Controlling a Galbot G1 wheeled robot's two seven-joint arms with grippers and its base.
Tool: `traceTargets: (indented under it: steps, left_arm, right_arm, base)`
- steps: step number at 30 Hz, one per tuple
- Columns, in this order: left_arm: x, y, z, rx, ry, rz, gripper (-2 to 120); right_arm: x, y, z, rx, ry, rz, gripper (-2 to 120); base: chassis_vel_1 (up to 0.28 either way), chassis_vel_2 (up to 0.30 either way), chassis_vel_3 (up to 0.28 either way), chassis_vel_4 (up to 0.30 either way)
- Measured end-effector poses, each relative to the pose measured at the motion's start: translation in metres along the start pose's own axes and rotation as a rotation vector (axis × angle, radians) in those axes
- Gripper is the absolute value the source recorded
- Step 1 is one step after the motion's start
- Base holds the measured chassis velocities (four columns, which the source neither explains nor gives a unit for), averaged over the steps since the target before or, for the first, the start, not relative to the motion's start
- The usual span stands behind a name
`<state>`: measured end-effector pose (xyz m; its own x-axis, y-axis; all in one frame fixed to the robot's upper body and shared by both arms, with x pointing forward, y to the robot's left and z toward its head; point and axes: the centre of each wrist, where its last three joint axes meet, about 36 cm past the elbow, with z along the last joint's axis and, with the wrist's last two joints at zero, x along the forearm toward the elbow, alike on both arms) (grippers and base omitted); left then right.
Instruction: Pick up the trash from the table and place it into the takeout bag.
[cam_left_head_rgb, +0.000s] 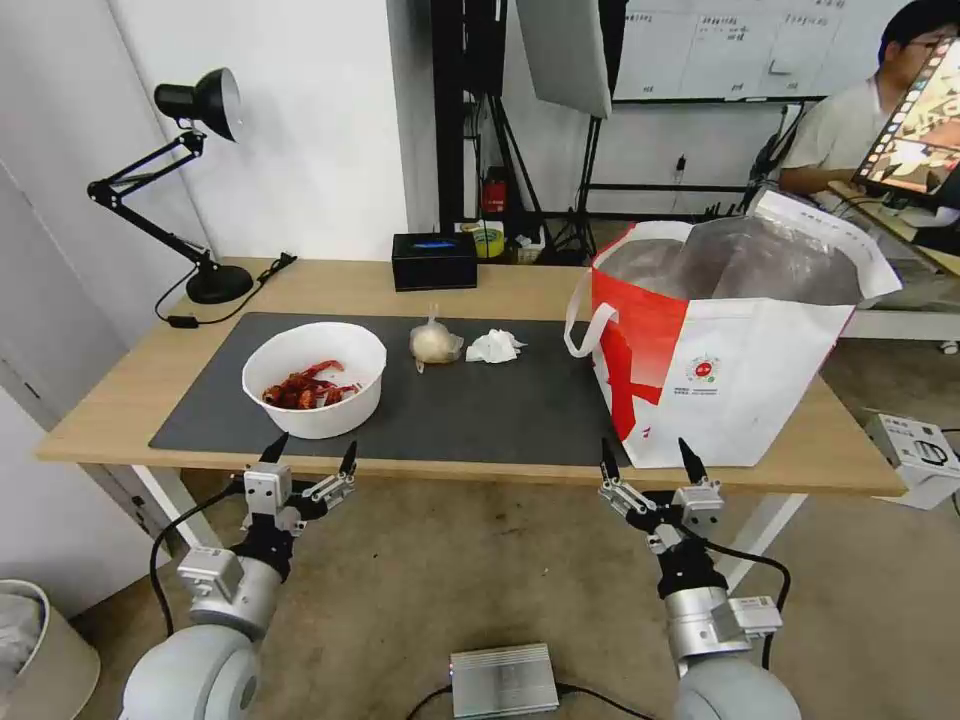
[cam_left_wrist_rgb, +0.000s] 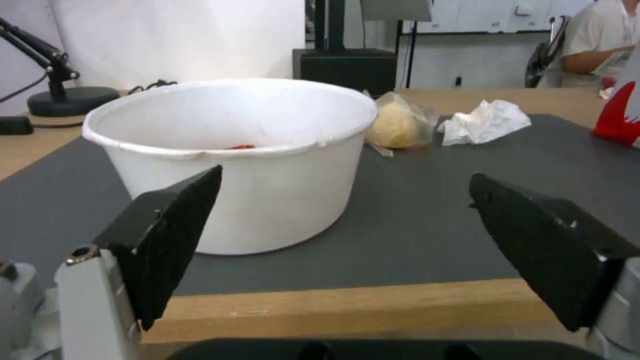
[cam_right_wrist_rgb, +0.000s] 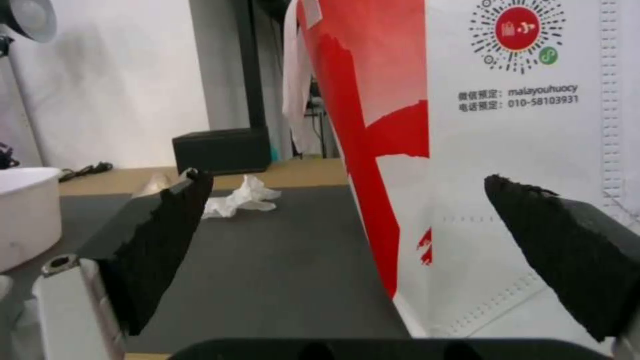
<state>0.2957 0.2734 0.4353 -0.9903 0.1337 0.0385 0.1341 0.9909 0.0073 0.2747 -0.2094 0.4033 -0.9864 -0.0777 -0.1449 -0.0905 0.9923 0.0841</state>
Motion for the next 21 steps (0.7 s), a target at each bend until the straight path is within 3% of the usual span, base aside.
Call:
traceTargets:
  steps: [12,21]
  left_arm:
    - [0.005,-0.002,0.001,0.000,-0.001,-0.002,100]
    - [0.010,-0.006,-0.002,-0.001,-0.018,-0.016,100]
  right_arm:
    - [-0.028,0.010,0.007,-0.064,-0.014,-0.114,100]
    - [-0.064,0.017,0.030,-0.069,-0.010,-0.202,100]
  base:
    - [0.000,0.000,0.000,0.000]
    - [0.000,0.000,0.000,0.000]
